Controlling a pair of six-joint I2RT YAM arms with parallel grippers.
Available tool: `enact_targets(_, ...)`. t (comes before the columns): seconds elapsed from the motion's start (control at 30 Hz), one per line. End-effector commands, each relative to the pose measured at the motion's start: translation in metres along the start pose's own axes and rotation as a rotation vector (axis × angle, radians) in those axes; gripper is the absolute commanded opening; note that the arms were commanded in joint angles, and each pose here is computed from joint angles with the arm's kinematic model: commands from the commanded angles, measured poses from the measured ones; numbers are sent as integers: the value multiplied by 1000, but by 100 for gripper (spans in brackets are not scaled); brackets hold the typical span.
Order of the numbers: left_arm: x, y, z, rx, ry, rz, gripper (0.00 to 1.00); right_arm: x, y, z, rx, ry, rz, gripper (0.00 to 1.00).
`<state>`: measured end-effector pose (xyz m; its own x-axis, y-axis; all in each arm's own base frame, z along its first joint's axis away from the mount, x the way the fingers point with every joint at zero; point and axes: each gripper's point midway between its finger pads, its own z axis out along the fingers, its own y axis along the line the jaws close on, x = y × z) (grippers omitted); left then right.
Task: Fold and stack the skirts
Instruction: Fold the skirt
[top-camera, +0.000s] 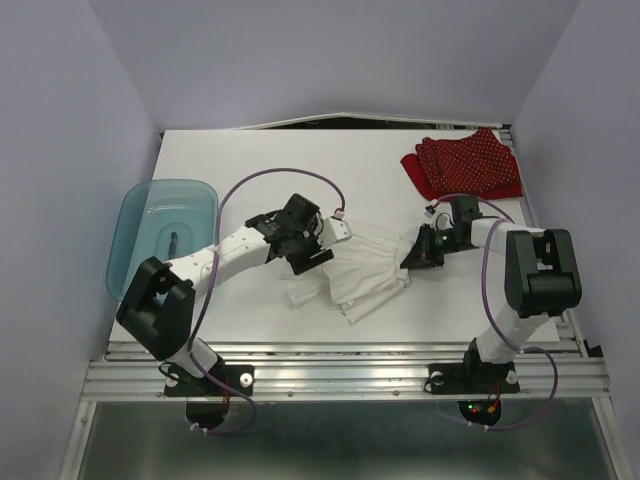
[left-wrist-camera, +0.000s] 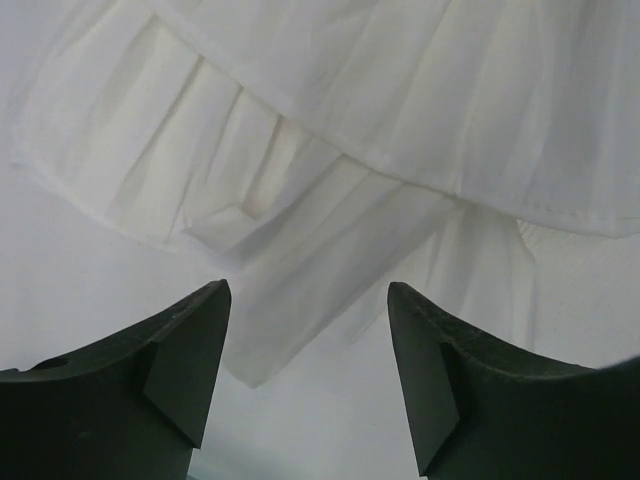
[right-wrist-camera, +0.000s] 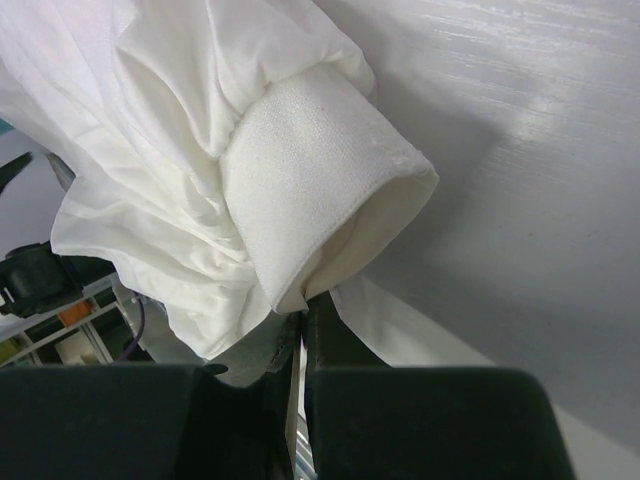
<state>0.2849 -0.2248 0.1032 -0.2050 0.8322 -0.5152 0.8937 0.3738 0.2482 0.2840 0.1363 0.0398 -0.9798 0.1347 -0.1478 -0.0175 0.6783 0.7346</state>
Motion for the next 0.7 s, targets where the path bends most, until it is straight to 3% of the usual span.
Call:
enact_targets(0.0,31,-2,20,-2,99,75,76,-4,-5,-2,27,-1,-9,1)
enact_targets(0.07,40,-3,29,1,133,89,75,-4,-5,-2,33,-3,-8,1)
enact_targets(0.2,41,-9,31,57,171,77,14,-2,-7,0,38,5,14,1)
enact_targets(0.3,12,-13,2,87,64,67,0,-4,-6,-1,38,-2,15,1)
enact_targets(0.37,-4,-20,-21,113,-8,83,0,-3,-7,-1,45,-5,22,1)
enact_targets(0.47,-2,-48,-36,197,-9,128,0,-3,-8,-1,49,-8,29,1)
enact_targets(0.67,54,-96,-3,293,141,198,2,-4,-8,-3,62,-15,24,1)
